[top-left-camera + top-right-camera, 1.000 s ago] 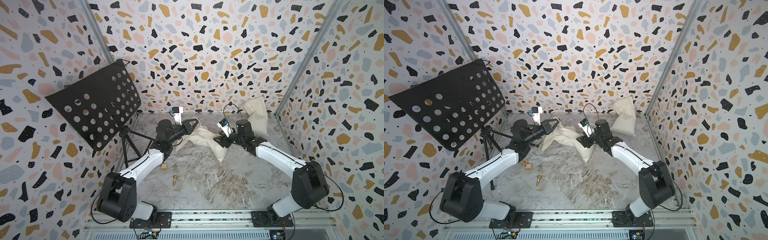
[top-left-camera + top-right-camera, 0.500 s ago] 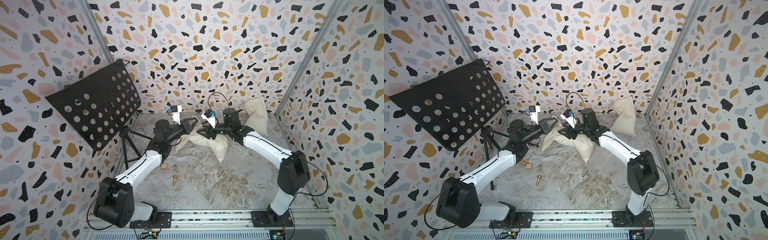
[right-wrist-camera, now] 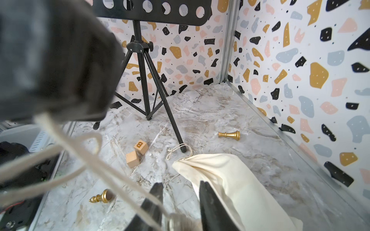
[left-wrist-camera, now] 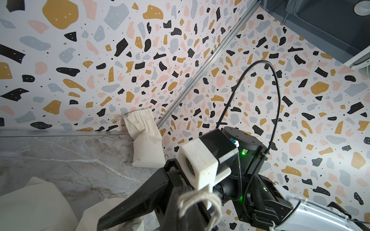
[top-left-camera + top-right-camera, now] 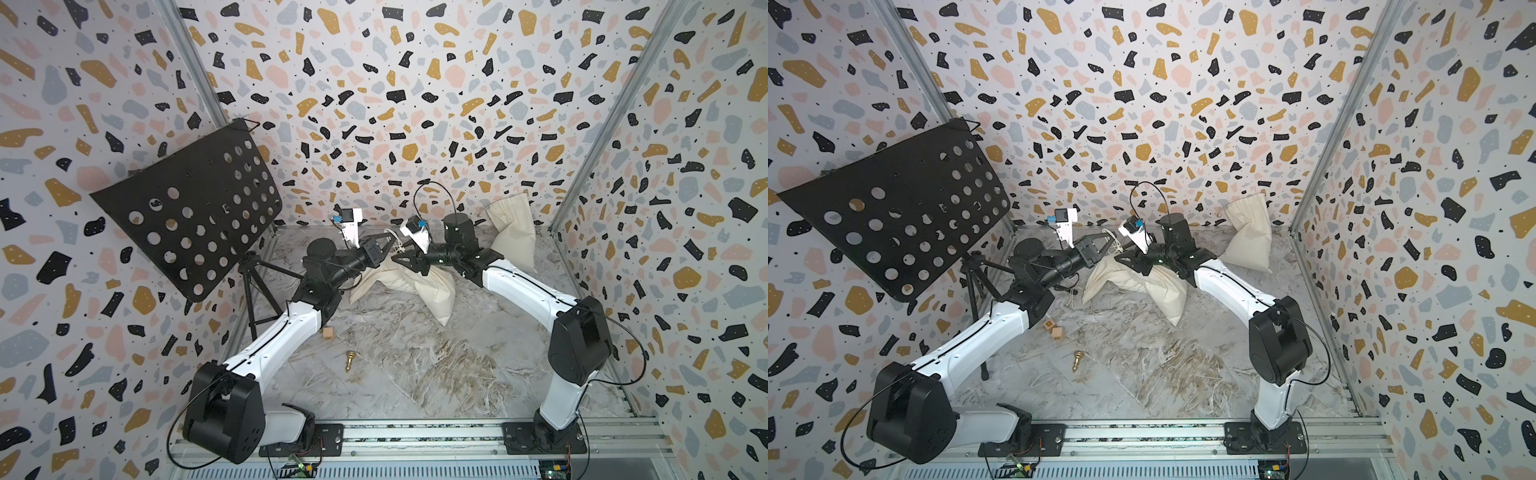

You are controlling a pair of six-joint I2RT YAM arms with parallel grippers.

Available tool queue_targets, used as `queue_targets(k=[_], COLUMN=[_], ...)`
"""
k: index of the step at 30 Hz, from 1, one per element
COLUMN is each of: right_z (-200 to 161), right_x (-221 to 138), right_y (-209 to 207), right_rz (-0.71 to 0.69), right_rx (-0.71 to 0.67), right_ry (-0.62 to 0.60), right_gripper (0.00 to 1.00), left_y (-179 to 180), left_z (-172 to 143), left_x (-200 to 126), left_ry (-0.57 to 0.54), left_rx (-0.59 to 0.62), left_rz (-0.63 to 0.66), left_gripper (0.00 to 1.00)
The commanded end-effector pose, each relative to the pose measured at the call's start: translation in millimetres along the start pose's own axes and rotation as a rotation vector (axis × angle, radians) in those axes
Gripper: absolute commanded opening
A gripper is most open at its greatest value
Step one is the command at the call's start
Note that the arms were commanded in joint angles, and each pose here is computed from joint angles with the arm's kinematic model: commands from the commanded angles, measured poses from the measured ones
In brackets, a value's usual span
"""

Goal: Close the soil bag
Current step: Frap the soil bag at the center of the board.

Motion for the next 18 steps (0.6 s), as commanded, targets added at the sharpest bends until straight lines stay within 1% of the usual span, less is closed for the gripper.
queue_targets(k=[1, 4, 6, 8, 10, 12, 15, 18], right_z=[6, -25, -52, -81, -112, -138, -176, -198], right_x=[-1, 0, -4, -12, -24, -40, -67, -84], right_y=[-1, -4, -7, -9, -10, -15, -24, -26], right_rz=[0.006, -0.016, -0.025, -0.059, -0.084, -0.103, -0.174, -0.222], right_rx=[-0.028, 0.016, 0.059, 0.081, 0.120, 0.196, 0.298, 0.350], right_ry=[0.006, 0.114, 0.194, 0.287, 0.377, 0.438, 0.549, 0.639], right_gripper=[0.24, 0.14, 0.09, 0.09, 0.13, 0.14, 0.14, 0.14], left_y=[-47, -63, -87, -113, -138, -157, -173, -183], left_z=[21, 27, 36, 47, 59, 68, 80, 89], left_x=[-7, -12, -21, -33, -46, -54, -60, -63], left_ry=[-0.064, -0.082, -0.102, -0.142, -0.191, -0.222, -0.259, -0.287], left_rx=[0.088, 0.107, 0.116, 0.155, 0.202, 0.249, 0.265, 0.279], left_rz=[-0.139, -0.174, -0.223, -0.257, -0.273, -0.279, -0.283, -0.297], left_gripper=[0.00, 0.00, 0.00, 0.00, 0.00, 0.00, 0.00, 0.00])
Point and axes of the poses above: each gripper's point midway between its finger pads, its own x axis out along the fingers, its own y axis along the line the jaws close on, z = x × y, the point moved 7 cm from there along -x, back along the fingers, and after that the axes turned 11 degrees about -x, right-handed, at the moved point
